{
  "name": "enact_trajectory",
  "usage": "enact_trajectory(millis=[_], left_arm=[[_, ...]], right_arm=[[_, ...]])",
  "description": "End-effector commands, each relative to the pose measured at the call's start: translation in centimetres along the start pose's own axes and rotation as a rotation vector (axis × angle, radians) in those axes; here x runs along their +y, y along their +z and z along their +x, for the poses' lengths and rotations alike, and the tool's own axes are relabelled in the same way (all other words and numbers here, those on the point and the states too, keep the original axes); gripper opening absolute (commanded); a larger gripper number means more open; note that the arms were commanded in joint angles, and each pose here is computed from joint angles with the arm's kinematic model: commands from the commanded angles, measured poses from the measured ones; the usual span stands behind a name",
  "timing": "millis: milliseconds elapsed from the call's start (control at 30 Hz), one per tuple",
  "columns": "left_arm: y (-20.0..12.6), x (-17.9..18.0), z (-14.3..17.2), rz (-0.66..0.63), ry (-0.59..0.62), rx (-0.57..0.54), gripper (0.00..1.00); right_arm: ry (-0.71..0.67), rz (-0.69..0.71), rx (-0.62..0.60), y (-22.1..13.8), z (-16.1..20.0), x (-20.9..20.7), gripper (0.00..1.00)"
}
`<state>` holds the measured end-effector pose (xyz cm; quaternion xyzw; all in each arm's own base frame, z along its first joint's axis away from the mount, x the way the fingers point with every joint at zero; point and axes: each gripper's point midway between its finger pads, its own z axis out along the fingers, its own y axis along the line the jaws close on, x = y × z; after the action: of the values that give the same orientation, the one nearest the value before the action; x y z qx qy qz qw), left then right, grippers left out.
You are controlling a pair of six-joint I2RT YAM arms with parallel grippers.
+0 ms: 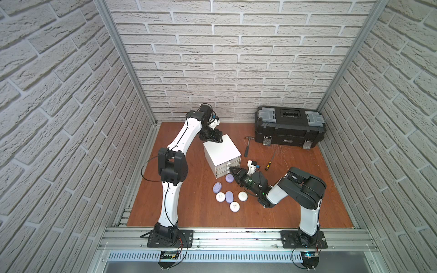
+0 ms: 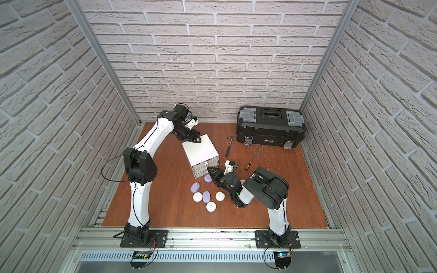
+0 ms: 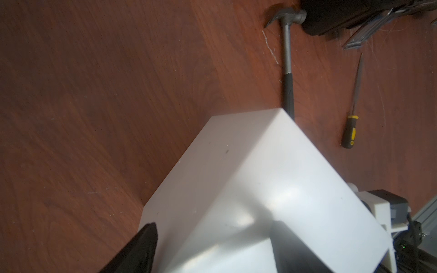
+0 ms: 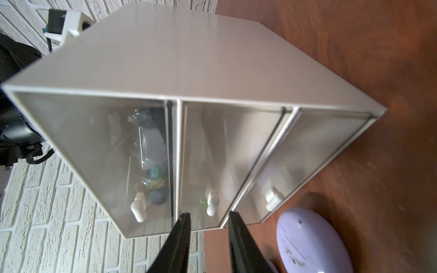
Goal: Put the bluetooth earphones in the drawer according to color
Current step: Open the drawer in the storage box.
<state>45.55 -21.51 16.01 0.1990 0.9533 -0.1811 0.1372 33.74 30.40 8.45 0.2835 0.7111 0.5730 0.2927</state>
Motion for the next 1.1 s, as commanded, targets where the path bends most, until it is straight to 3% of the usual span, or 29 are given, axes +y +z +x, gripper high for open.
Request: enact_trajectory(millis=[0,1067], left_arm=[[-0.9,-0.7,1.5,0.012,-0.007,0.04,0.79],[-0.7,-0.4,1.8,0.012,-0.011,0.051,0.79]], right_arm=[[0.148,-0.052,0.033,0.4,0.8,1.3,0.32],[0.211,-0.087,0.008,2.4,0.3,2.1,0.25]])
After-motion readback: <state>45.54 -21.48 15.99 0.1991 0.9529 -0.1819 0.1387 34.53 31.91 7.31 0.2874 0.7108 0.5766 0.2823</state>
